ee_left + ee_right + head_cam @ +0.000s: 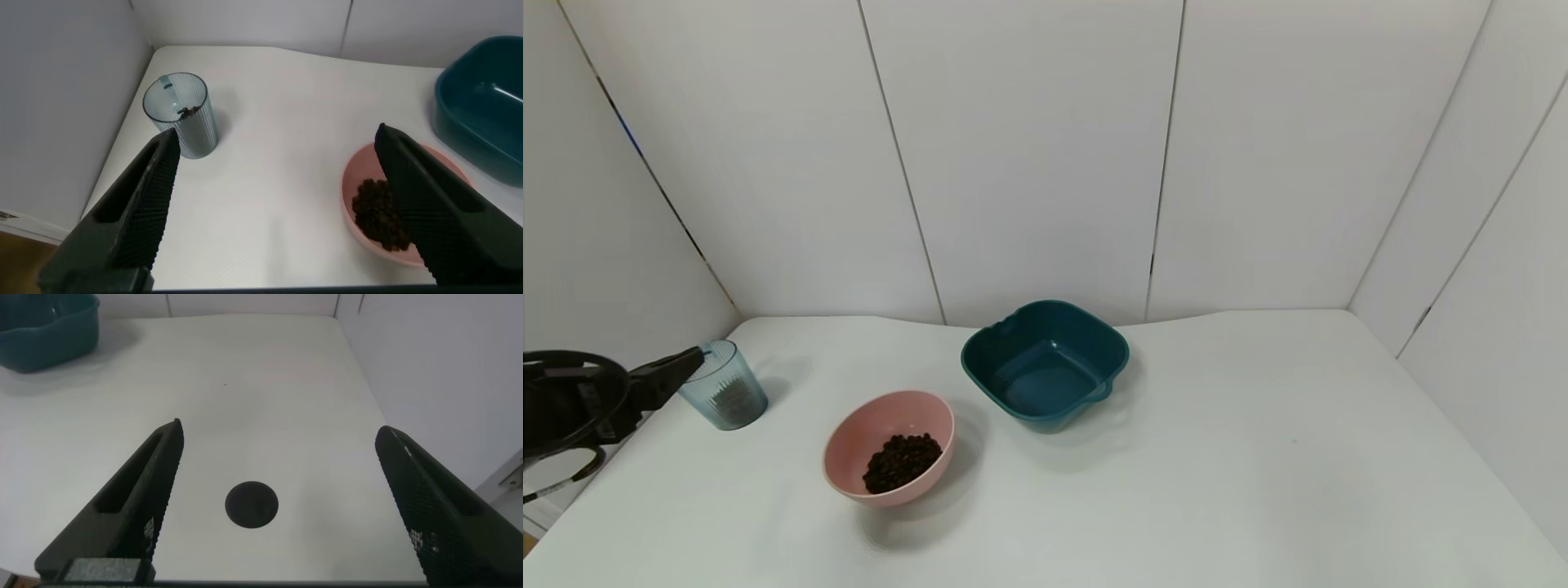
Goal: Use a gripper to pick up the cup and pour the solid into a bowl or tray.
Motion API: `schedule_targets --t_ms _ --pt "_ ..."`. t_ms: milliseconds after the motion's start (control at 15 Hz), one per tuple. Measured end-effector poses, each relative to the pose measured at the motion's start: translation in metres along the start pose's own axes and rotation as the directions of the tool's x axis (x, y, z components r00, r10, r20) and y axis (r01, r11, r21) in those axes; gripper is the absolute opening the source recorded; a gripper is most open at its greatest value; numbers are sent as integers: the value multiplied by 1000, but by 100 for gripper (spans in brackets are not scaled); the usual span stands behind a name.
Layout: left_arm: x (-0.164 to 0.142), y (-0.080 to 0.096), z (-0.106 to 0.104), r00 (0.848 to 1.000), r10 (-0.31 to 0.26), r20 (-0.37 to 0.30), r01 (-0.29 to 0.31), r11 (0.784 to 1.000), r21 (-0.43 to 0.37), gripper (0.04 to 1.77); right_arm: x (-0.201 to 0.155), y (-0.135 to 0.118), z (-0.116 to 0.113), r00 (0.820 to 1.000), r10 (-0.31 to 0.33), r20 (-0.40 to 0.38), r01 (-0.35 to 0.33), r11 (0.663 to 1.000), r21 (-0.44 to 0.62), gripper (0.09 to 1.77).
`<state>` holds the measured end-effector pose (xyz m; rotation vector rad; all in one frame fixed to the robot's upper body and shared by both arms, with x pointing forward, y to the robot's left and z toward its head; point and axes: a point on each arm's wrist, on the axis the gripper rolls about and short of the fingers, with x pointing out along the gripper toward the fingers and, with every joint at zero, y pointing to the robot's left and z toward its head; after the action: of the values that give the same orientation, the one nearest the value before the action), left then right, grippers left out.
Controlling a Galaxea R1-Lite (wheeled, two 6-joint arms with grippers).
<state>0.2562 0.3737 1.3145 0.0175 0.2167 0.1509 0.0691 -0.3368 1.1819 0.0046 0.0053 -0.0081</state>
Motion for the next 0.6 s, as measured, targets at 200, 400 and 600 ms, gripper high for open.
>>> schedule_targets --t_ms 200,400,600 --pt "-32 -5 -2 998 -53 22 53 999 4 171 0 0 0 1000 0 0 0 1000 0 171" --pt "-61 -8 -5 994 -85 64 84 996 12 171 0 0 0 1000 0 0 0 1000 0 171" --pt "-84 -12 -9 988 -120 98 119 993 21 172 0 0 0 1000 0 0 0 1000 0 171"
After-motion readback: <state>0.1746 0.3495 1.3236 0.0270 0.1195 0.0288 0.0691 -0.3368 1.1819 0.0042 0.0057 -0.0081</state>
